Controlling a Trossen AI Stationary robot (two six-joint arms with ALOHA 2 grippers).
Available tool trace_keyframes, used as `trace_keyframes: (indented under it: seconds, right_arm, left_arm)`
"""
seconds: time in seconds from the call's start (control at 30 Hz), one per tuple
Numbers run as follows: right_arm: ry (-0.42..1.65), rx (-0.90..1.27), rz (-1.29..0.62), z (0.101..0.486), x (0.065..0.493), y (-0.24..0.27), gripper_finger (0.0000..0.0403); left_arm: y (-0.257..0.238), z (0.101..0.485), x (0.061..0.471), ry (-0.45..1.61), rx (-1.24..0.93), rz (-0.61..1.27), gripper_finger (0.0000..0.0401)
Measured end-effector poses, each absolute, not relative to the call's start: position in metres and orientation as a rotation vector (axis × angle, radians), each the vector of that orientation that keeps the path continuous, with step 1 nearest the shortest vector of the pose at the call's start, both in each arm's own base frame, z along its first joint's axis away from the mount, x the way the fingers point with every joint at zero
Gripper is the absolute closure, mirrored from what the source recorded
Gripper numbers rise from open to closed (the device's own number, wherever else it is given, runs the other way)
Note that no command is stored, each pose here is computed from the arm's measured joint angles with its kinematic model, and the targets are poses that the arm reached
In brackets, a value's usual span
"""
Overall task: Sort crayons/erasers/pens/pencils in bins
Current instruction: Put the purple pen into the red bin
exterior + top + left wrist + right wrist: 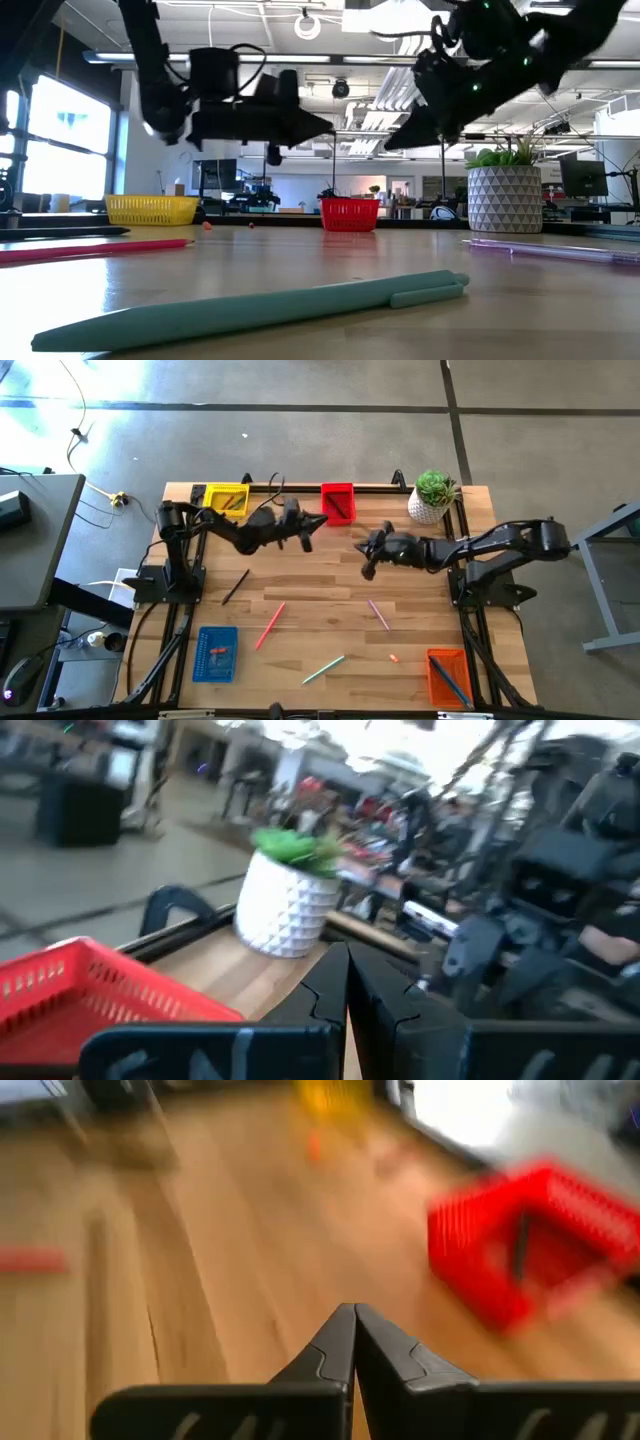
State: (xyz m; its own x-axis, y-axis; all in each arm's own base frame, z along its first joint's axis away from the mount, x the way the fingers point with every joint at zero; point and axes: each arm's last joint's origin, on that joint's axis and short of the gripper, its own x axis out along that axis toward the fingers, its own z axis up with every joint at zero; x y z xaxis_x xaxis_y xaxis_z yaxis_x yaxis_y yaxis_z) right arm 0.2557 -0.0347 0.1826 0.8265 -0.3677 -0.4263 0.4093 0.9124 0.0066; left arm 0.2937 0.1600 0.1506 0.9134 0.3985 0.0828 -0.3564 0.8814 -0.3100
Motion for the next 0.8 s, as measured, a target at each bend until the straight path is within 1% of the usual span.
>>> trace_keyframes:
  seconds: [0.1, 0.17, 0.27, 0.37, 0.47, 0.6, 0.7, 0.8]
  right_arm:
    - [0.639, 0.128, -0.467, 0.192, 0.26, -0.012, 0.0403]
    - [0.739, 0.193, -0.468, 0.204, 0.265, 0.003, 0.0403]
    - [0.917, 0.285, -0.467, 0.216, 0.268, 0.023, 0.0401]
    - [1.041, 0.353, -0.461, 0.226, 0.272, 0.043, 0.0389]
    - [1.154, 0.423, -0.472, 0.227, 0.277, 0.061, 0.0362]
    - [1.263, 0.519, -0.522, 0.219, 0.28, 0.083, 0.0311]
    - [1.291, 0.579, -0.57, 0.207, 0.281, 0.096, 0.028]
    - [1.292, 0.614, -0.624, 0.2, 0.281, 0.105, 0.0262]
  left_arm:
    - [0.15, 0.148, 0.282, -0.19, -0.231, 0.338, 0.0401]
    - [0.143, 0.146, 0.278, -0.192, -0.193, 0.324, 0.0401]
    - [0.138, 0.144, 0.277, -0.188, -0.153, 0.313, 0.0401]
    - [0.135, 0.144, 0.279, -0.179, -0.128, 0.305, 0.0401]
    - [0.13, 0.143, 0.281, -0.163, -0.088, 0.292, 0.0401]
    - [0.125, 0.143, 0.283, -0.158, -0.081, 0.274, 0.0401]
    - [0.125, 0.143, 0.284, -0.153, -0.058, 0.275, 0.0401]
    - [0.124, 0.142, 0.284, -0.148, -0.054, 0.275, 0.0401]
